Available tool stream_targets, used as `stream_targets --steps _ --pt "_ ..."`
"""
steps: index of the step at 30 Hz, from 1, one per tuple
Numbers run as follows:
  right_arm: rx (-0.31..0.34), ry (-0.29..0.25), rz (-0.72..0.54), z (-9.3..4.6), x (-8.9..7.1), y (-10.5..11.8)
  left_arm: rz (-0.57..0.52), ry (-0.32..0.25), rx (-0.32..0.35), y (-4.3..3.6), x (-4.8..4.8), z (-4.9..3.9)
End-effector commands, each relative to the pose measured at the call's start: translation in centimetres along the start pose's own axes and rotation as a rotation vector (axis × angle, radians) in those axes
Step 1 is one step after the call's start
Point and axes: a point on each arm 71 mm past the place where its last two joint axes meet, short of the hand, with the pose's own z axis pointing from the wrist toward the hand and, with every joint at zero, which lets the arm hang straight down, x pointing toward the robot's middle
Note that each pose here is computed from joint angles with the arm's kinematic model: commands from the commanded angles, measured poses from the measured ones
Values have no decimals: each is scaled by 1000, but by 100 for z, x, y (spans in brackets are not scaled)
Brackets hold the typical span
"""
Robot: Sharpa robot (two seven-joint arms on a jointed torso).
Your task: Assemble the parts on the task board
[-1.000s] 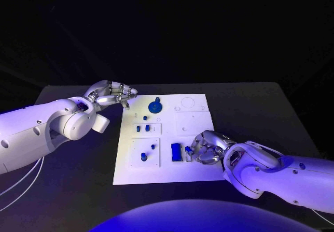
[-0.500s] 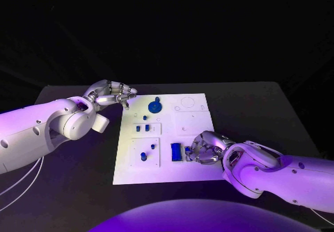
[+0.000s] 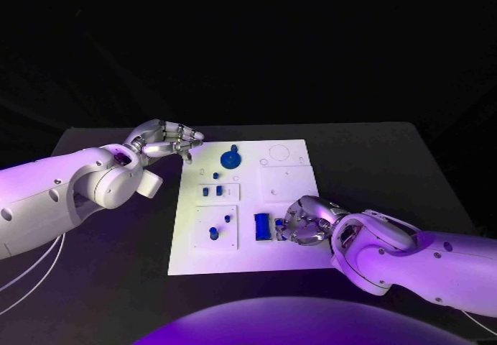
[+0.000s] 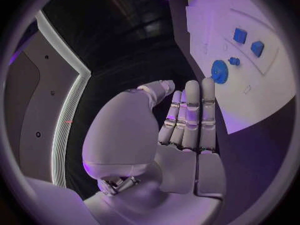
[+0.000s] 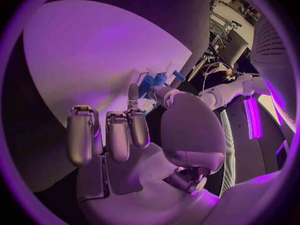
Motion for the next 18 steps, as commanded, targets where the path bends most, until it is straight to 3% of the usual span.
stream_targets --steps 1,18 --pt "-3 8 -9 2 10 2 3 5 11 -16 14 6" --pt "-5 18 -5 11 8 -21 10 0 29 -32 18 7"
